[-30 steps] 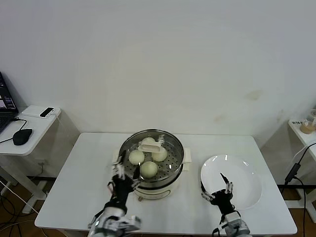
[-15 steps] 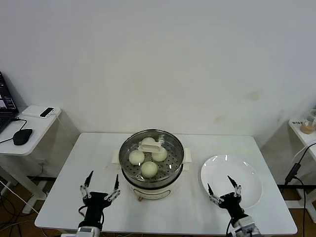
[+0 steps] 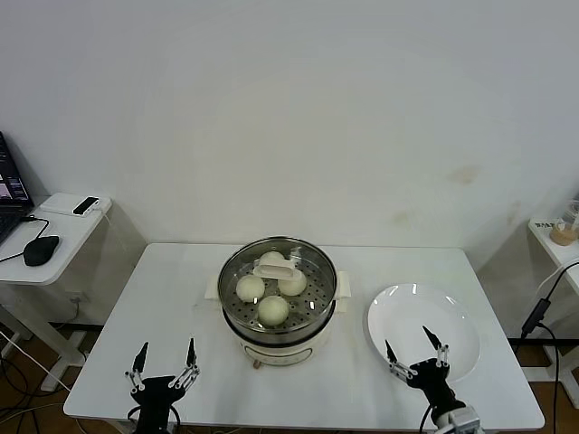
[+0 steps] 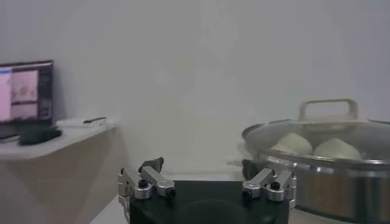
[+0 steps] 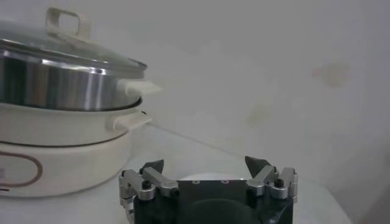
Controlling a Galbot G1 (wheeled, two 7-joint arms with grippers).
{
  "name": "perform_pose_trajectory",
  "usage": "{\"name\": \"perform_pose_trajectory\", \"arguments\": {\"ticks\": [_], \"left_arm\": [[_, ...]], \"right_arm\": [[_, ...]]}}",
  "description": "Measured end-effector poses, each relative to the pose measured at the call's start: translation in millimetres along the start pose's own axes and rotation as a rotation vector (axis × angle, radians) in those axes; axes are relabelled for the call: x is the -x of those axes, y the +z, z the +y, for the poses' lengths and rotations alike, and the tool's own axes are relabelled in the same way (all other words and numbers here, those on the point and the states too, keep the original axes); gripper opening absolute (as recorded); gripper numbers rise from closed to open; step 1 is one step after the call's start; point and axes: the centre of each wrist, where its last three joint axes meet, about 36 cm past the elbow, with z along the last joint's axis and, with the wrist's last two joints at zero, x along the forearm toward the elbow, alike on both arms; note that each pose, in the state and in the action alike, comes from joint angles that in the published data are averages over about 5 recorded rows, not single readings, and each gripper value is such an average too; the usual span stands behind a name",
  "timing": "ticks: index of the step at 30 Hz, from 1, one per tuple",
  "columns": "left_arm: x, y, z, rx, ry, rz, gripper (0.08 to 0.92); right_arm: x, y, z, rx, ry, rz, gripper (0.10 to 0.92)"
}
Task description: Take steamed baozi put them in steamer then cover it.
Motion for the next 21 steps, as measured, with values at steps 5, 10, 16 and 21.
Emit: {"name": "perform_pose_trajectory", "arguments": {"ticks": [5,10,16,21], "left_arm": [[-2.7,4.9,5.0,-0.012,-0.012,0.010,0.823],[-4.9,8.7,11.3,-0.006,-0.018,0.018,0.823],[-6.9,13.6,16.8,0.008,-0.008,0.035,0.823],[-7.7,13.9,19.2,0.011,-0.007,0.046,0.823]], "right_arm": [[-1.3,-3.6,4.6,0.012,-0.003,-0.007,0.823],[-4.9,-5.7,9.3,0.034,-0.003,0.000,0.823],[-8.0,-10.4,9.7,0.058,-0.003,0.026,0.823],[-8.6,-14.0,7.6,0.066,0.004,0.044,0.823]]}}
